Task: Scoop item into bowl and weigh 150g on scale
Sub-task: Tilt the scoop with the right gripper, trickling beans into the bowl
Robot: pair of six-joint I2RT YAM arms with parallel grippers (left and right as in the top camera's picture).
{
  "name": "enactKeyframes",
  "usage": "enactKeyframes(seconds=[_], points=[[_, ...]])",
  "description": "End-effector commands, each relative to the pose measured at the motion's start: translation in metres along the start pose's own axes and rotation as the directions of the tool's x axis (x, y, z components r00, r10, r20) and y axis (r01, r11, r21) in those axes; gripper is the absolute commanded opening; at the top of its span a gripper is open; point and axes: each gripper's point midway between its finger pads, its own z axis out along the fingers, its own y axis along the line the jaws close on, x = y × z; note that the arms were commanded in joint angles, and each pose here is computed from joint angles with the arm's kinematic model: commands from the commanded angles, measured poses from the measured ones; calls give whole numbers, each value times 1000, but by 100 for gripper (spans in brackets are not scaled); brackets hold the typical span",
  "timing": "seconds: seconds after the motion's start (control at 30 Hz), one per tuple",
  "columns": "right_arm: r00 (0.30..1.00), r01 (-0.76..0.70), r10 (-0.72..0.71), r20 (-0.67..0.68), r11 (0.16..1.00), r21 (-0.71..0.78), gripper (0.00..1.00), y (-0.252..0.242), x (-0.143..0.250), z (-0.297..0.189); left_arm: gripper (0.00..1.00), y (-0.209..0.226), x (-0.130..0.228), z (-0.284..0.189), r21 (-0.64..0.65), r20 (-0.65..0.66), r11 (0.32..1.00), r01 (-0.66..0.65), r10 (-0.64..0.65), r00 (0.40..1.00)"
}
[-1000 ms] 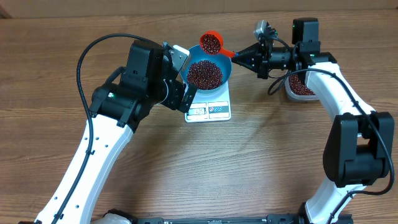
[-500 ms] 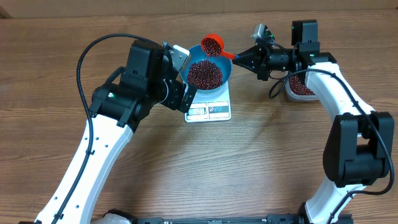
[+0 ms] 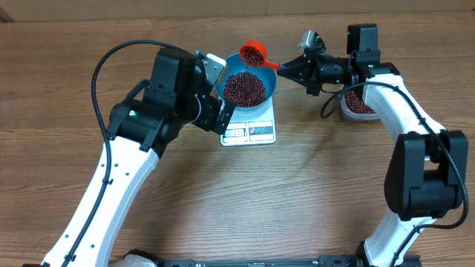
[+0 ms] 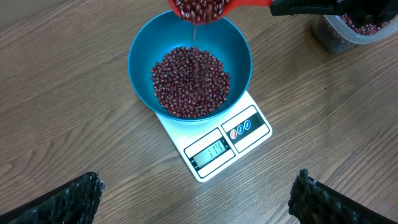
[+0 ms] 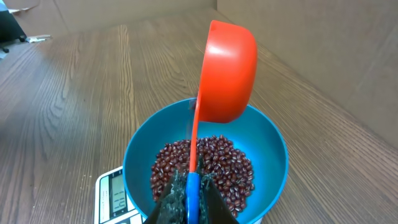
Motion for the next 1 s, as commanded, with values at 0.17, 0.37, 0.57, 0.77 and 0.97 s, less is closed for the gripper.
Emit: enactKeyframes(seconds=[0.17,0.37,0.57,0.77,0.97], points=[[998,61,-61,12,998,-5,4,-1,-6,3,100,0,-4,-4,6,15,1000,-17,17,1000],[994,110,-110,12,994,-5,4,-1,-6,3,100,0,-5,-4,6,16,1000,-17,17,1000],[994,112,-112,13,994,-4,4,-1,-6,3,100,0,-5,-4,6,16,1000,-17,17,1000],[991,132,-132,19,991,3,4,-3,-9,3,99,0,-4,-4,6,15,1000,-17,17,1000],[991,136,-136,21,991,4,4,-4,-9,2,100,0,-5,-4,6,16,1000,-17,17,1000]])
